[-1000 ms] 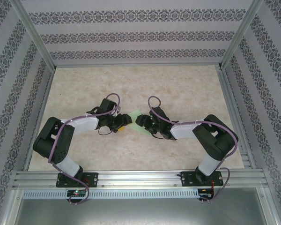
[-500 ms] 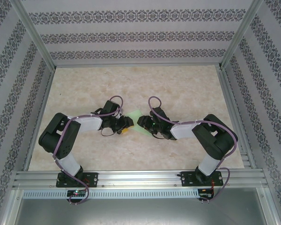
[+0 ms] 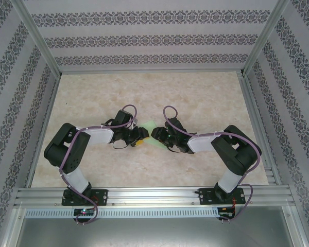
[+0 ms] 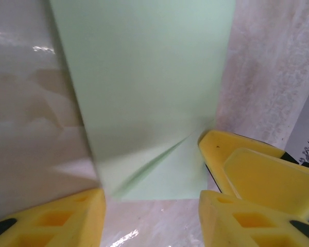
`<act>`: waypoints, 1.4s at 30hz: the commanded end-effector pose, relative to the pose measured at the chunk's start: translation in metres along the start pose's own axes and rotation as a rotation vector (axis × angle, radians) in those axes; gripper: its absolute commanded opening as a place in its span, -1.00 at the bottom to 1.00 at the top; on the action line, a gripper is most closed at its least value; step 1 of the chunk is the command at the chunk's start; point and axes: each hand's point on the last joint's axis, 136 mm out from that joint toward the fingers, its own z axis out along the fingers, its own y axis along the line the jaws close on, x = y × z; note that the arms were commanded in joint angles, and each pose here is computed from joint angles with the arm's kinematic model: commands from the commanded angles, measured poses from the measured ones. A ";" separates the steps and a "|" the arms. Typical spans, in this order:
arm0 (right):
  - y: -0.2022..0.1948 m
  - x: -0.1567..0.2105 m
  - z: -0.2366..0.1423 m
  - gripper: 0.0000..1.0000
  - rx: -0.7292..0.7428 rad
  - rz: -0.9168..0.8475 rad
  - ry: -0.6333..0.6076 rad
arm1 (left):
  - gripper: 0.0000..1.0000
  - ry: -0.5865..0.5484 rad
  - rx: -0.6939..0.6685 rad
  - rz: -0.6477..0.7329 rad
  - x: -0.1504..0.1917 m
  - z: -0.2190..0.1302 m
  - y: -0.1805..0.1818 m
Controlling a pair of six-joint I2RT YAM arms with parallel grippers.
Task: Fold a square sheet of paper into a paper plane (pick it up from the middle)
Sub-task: Fold the wing for the fifth time at the center of the table.
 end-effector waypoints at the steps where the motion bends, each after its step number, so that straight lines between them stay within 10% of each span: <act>1: -0.056 0.022 0.005 -0.03 0.184 0.051 0.071 | 0.07 -0.015 -0.043 0.012 0.001 -0.001 0.003; 42: -0.039 0.011 -0.003 -0.11 0.075 -0.063 0.032 | -0.27 -0.116 0.174 -0.007 -0.015 -0.006 -0.036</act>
